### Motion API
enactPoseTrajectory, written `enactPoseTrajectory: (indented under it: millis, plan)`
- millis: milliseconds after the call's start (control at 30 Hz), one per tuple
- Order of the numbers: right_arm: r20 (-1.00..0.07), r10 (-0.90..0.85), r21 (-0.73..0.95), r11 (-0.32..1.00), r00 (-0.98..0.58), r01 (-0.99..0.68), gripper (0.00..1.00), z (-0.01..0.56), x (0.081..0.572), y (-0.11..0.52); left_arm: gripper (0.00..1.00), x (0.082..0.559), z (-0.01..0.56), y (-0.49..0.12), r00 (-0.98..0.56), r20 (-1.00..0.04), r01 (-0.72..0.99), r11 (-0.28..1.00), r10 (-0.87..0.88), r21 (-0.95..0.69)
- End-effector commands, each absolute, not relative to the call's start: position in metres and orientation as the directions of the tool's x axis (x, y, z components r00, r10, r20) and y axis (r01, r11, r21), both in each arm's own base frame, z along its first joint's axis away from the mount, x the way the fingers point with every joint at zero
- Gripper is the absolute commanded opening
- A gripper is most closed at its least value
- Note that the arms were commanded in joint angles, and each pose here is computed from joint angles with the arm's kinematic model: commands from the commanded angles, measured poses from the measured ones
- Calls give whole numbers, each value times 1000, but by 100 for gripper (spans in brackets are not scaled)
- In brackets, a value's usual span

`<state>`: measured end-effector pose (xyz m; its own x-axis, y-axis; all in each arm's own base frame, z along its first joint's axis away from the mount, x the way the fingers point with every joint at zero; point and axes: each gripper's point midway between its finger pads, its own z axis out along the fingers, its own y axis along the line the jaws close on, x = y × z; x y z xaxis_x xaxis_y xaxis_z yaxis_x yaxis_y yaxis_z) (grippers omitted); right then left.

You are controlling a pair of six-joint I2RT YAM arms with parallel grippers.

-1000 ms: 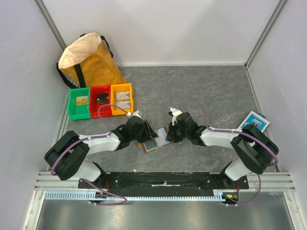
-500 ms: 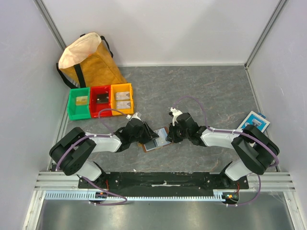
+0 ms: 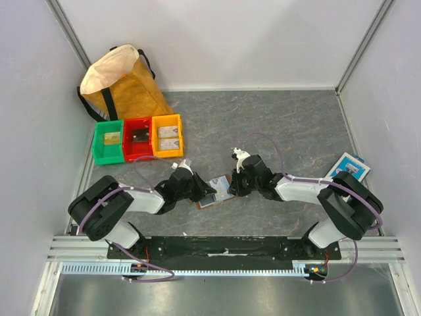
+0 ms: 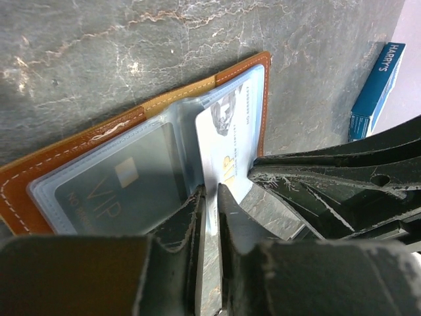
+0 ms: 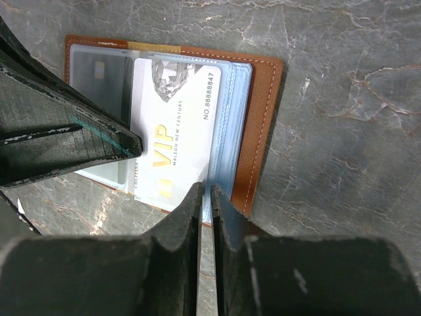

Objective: Take the credit cards out of the card holder
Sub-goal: Remove the credit card from the card holder.

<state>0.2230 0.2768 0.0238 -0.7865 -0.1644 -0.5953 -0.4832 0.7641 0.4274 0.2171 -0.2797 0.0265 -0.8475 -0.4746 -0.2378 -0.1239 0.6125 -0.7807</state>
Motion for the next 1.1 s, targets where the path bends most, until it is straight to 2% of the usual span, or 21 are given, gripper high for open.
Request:
enactPoseTrajectory:
  millis: [0, 100, 133, 233, 267, 533, 833, 1067]
  plan:
    - [-566, -179, 421, 776, -805, -469, 16, 18, 215, 270, 16, 215, 45, -289, -846, -222, -98, 551, -485, -829]
    - [-563, -179, 414, 784, -807, -462, 15, 16, 216, 268, 13, 214, 44, -286, -843, -222, -100, 549, -489, -830]
    - [-560, -179, 414, 786, -809, -460, 15, 15, 216, 268, 9, 213, 45, -285, -843, -224, -97, 548, -489, -831]
    - [-554, -180, 411, 790, -813, -455, 15, 13, 215, 267, 6, 211, 46, -285, -844, -223, -96, 545, -488, -833]
    - [-552, -179, 413, 790, -814, -454, 15, 13, 215, 267, 2, 211, 46, -284, -843, -225, -94, 545, -489, -833]
    - [-552, -174, 419, 788, -815, -451, 14, 19, 216, 269, 2, 202, 41, -280, -863, -218, -105, 584, -455, -805]
    - [-659, -138, 446, 719, -739, -532, 15, 79, 242, 300, 2, 202, 33, -278, -873, -232, -104, 630, -428, -770]
    - [-639, -137, 485, 692, -757, -535, 14, 75, 251, 319, 2, 202, 34, -278, -873, -237, -98, 630, -425, -770]
